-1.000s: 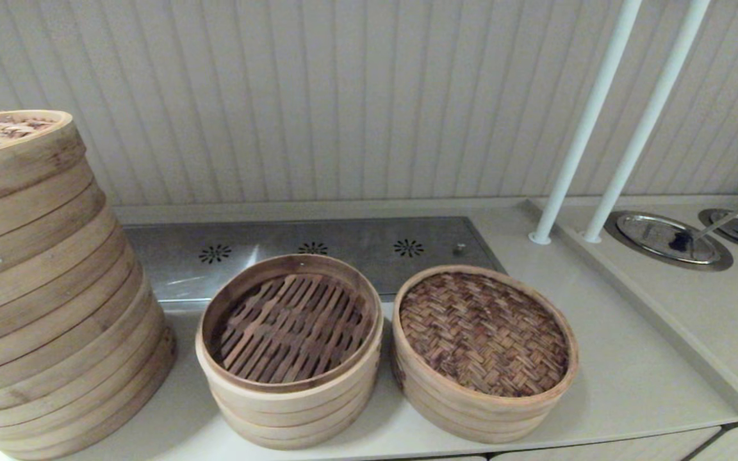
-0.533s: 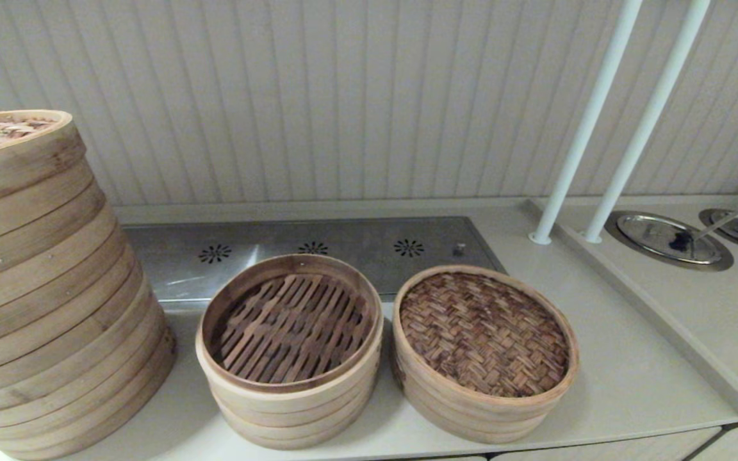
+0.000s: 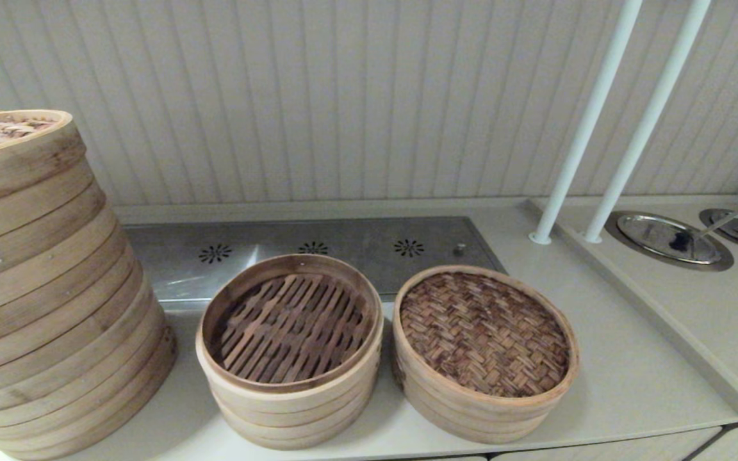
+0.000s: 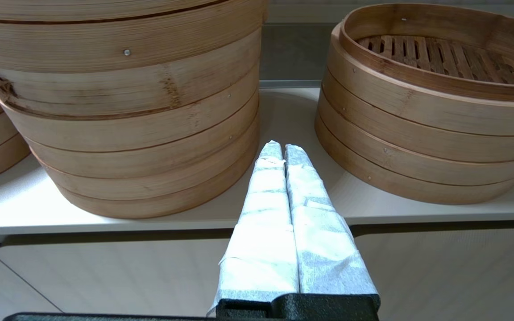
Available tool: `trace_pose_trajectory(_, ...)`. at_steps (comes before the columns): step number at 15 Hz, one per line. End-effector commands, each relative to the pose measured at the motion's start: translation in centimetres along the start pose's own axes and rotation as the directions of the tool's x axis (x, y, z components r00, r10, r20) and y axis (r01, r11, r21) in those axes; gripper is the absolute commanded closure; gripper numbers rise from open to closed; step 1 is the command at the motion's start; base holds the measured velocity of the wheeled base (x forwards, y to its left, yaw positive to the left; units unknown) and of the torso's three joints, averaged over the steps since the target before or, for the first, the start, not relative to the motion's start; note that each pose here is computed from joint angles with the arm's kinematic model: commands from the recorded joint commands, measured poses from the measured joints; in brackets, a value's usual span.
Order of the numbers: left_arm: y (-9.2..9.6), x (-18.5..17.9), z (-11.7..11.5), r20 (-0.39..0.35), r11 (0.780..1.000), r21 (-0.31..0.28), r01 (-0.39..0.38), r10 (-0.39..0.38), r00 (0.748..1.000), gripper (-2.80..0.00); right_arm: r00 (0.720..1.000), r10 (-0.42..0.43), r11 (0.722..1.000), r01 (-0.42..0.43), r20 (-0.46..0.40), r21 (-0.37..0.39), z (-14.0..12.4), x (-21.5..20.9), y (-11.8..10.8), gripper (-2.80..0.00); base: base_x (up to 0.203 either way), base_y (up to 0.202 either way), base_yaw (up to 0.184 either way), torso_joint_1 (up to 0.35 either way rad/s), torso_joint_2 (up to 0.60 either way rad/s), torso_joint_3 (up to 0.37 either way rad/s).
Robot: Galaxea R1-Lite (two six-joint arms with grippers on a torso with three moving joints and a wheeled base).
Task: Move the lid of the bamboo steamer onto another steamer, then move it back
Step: Pick up the steamer
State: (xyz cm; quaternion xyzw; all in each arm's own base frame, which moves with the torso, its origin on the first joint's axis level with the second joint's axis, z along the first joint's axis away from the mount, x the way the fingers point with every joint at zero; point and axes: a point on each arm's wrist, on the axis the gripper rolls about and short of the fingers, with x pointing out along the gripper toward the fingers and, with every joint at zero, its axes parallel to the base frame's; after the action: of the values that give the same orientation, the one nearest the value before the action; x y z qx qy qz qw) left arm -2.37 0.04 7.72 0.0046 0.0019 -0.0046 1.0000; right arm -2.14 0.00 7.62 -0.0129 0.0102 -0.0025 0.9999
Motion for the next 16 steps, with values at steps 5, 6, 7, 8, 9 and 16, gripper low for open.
trace_pose_trajectory(5,0.00,0.01,0.00,-0.002,1.000,0.000,0.000,0.000,1.000,0.00,1.000,-0.003,1.000,0.003,0.006,0.004,-0.12,-0.02,0.00,0.00,0.000,0.000,0.000,0.000,0.00,0.000)
trace_pose_trajectory(6,0.00,0.01,0.00,-0.002,1.000,0.000,0.000,0.000,1.000,0.00,1.000,-0.003,1.000,0.002,0.006,0.004,-0.12,-0.02,0.00,0.00,0.000,0.000,0.000,0.000,0.00,0.000)
trace_pose_trajectory(7,0.00,0.01,0.00,-0.002,1.000,0.002,0.000,0.000,1.000,0.00,1.000,-0.003,1.000,0.003,0.008,0.004,-0.10,-0.05,-0.01,0.00,0.000,0.000,0.000,0.000,0.00,0.000)
trace_pose_trajectory(8,0.00,0.01,0.01,-0.001,1.000,0.000,0.000,0.000,1.000,0.00,1.000,0.000,1.000,0.000,0.010,-0.004,-0.05,-0.06,0.00,0.00,0.000,0.000,0.000,0.000,0.00,0.000)
trace_pose_trajectory(9,0.00,0.01,-0.01,-0.002,1.000,0.001,0.000,0.000,1.000,0.00,1.000,0.001,1.000,-0.001,0.011,-0.008,-0.04,-0.06,0.00,0.00,0.000,0.000,0.000,0.000,0.00,0.000)
trace_pose_trajectory(16,0.00,0.01,0.00,-0.002,1.000,0.001,0.000,0.000,1.000,0.00,1.000,0.002,1.000,-0.002,0.012,-0.017,0.09,-0.15,0.01,0.00,0.000,0.000,0.000,0.000,0.00,0.000)
